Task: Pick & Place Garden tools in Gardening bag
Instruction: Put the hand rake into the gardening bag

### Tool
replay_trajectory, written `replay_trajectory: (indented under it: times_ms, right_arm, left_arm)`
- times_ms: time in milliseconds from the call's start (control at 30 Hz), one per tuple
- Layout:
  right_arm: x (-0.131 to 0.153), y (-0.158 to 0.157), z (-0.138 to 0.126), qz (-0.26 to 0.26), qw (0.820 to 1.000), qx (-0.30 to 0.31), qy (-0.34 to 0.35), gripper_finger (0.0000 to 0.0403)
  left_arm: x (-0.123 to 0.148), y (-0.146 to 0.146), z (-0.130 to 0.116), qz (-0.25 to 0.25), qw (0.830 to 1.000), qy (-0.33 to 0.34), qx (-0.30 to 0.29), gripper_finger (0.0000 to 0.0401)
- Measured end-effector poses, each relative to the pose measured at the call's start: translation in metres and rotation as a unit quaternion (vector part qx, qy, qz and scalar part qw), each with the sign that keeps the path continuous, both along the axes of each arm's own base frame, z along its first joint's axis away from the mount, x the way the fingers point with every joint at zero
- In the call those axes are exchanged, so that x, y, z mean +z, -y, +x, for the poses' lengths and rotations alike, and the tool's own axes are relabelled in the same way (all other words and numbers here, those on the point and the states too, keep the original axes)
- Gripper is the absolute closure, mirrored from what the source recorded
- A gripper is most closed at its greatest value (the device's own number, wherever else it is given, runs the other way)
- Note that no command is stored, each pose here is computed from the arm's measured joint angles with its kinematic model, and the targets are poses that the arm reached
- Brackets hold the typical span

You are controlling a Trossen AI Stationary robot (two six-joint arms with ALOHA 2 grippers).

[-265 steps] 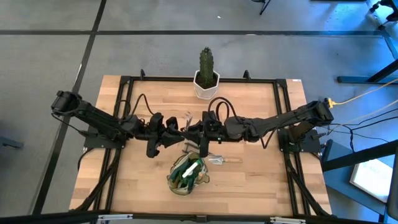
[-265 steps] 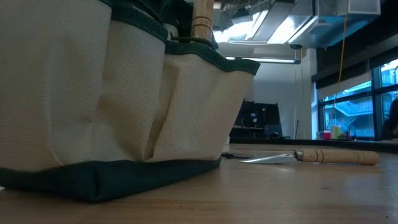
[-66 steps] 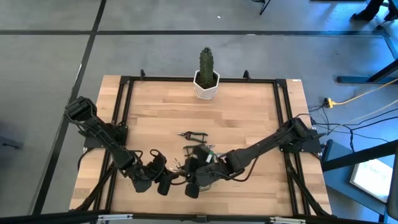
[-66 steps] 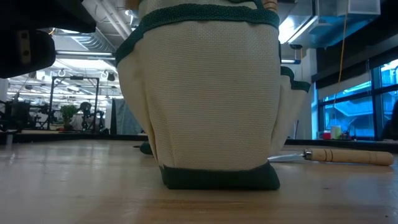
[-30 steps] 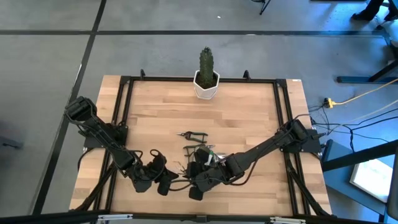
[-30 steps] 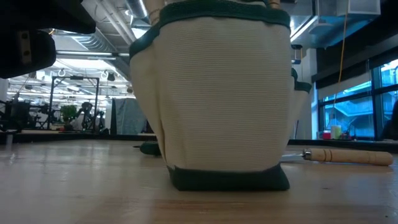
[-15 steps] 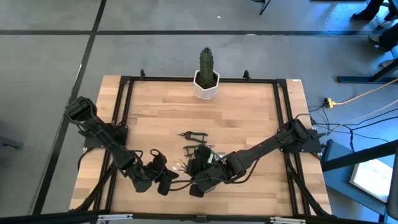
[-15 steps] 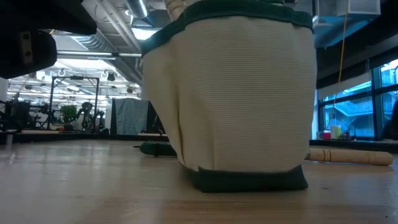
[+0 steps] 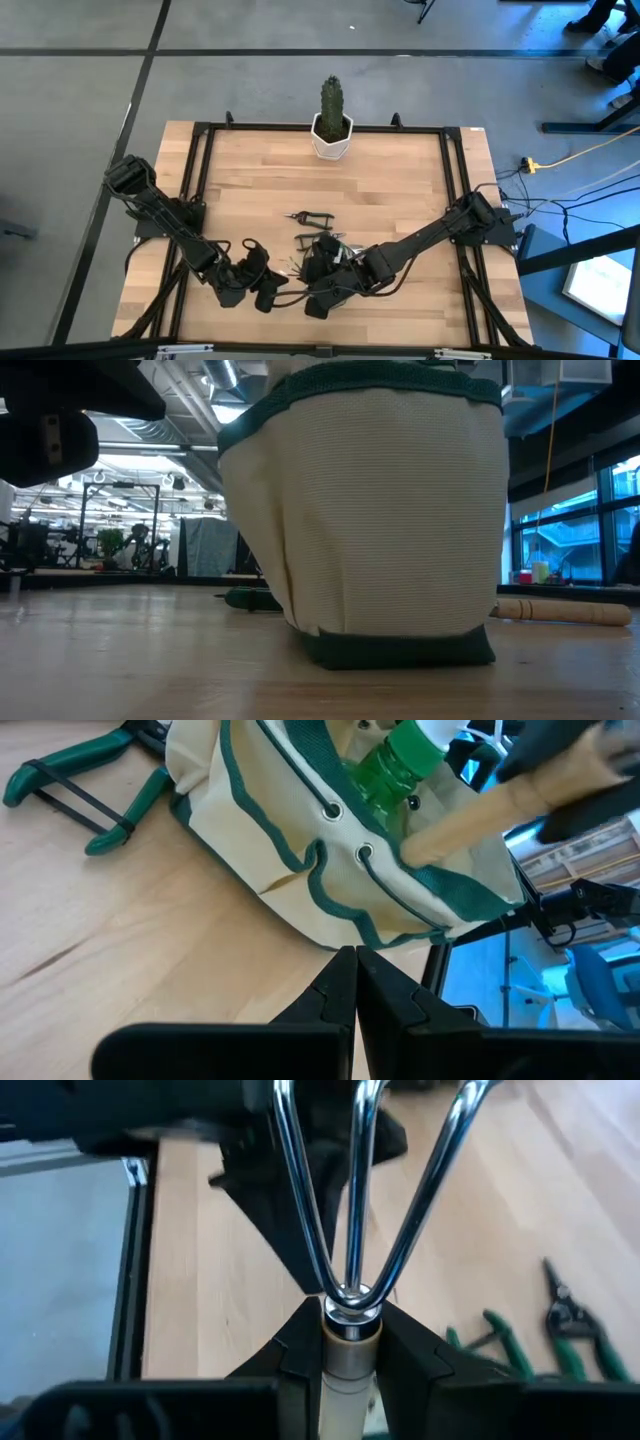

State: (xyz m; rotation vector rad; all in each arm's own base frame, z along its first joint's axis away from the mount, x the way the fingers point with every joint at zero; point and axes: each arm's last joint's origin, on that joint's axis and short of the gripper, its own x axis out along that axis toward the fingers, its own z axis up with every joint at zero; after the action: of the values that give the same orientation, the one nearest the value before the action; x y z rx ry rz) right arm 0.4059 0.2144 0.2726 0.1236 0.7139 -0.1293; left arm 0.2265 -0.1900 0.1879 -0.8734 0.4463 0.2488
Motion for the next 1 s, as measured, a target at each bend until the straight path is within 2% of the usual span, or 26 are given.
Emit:
replay_trajectory:
  times_ms: [200, 267, 467, 700, 1000]
  right_arm:
    - [0.027, -0.004, 0.004, -0.01, 0.998, 0.022, 0.052, 0.0336]
    - [0.024, -0.004, 0.003, -0.009, 0.999, 0.026, 0.039, 0.0336]
    - [0.007, -0.006, 0.014, 0.037, 0.998, 0.047, 0.022, 0.0336]
    - [0.009, -0.008, 0.017, 0.034, 0.997, 0.066, 0.036, 0.0336]
    - [-0.015, -0.007, 0.018, 0.062, 0.997, 0.052, 0.021, 0.0336]
  left_arm:
    - [0.0, -0.002, 0.002, 0.002, 1.0, -0.002, -0.001, 0.04]
    - [0.0, -0.002, 0.002, 0.003, 1.0, -0.002, -0.001, 0.04]
    - [0.0, -0.002, 0.002, 0.003, 1.0, -0.002, -0.002, 0.04]
    - [0.0, -0.001, 0.002, 0.003, 1.0, -0.003, -0.007, 0.04]
    - [0.0, -0.001, 0.001, 0.001, 1.0, -0.004, -0.011, 0.04]
